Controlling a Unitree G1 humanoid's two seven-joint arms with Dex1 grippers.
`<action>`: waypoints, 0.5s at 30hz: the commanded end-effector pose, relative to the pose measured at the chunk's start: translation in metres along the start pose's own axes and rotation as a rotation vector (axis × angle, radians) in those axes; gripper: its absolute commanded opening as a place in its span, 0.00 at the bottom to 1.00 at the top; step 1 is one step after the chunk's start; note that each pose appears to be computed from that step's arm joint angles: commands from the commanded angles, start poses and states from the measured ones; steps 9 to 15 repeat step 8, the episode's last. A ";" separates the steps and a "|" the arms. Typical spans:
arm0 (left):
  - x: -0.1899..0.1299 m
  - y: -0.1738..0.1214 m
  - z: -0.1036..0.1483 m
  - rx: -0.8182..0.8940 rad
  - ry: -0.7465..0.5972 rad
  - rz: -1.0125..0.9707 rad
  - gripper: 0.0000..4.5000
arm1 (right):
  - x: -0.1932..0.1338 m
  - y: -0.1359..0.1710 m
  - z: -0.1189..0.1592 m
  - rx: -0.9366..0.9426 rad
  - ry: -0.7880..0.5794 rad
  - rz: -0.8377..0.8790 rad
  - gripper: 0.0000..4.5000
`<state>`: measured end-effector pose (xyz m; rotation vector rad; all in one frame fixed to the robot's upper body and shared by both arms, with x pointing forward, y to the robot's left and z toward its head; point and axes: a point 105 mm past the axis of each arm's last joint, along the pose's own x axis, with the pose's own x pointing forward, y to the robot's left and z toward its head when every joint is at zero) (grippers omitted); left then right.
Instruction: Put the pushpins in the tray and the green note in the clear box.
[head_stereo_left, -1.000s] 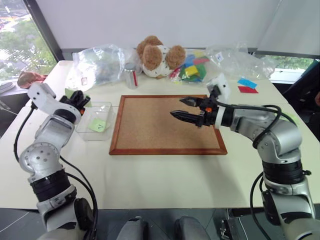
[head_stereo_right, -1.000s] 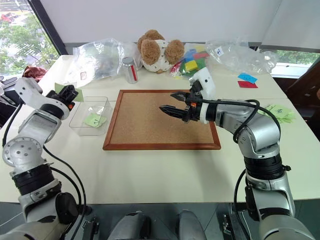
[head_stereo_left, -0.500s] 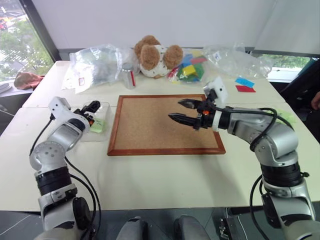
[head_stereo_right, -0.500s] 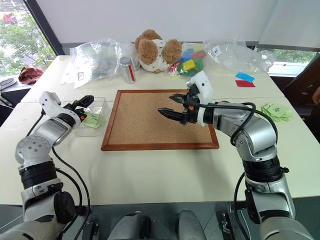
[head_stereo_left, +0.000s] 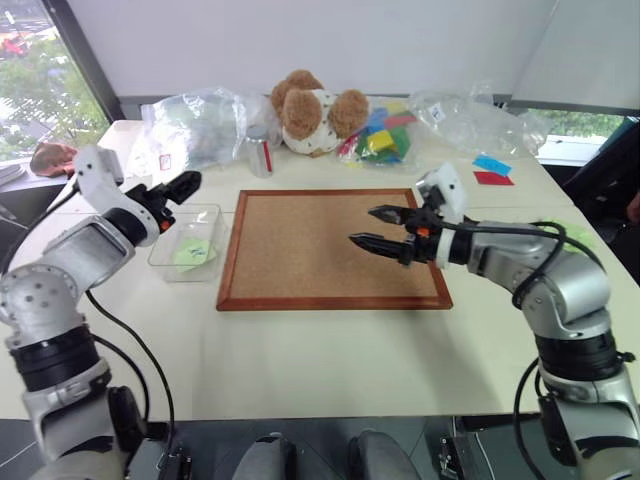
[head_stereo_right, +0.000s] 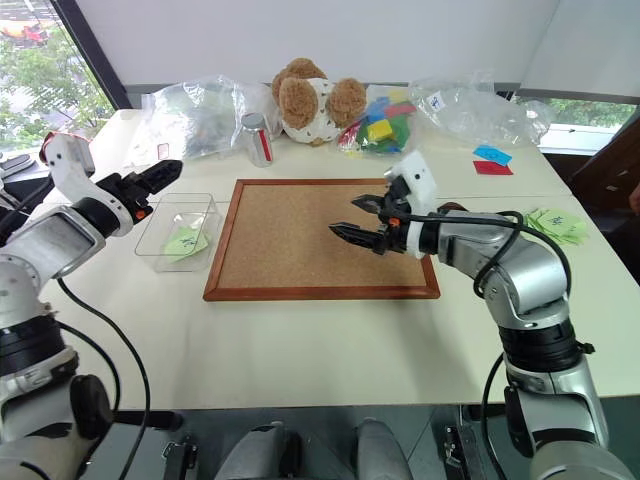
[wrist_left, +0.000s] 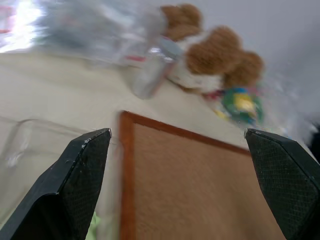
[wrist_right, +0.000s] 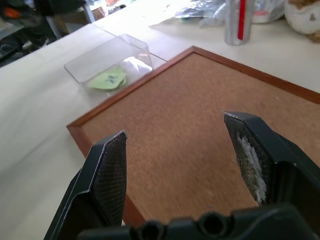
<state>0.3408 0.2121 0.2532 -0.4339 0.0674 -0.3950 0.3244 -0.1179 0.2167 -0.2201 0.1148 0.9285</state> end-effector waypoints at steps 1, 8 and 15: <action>-0.010 -0.043 -0.016 0.134 0.096 -0.253 0.98 | -0.025 0.001 0.010 -0.031 -0.028 0.001 0.75; -0.049 -0.064 -0.082 0.385 0.393 -0.557 0.98 | -0.066 0.008 -0.013 -0.018 0.092 -0.014 0.75; -0.049 -0.064 -0.082 0.385 0.393 -0.557 0.98 | -0.066 0.008 -0.013 -0.018 0.092 -0.014 0.75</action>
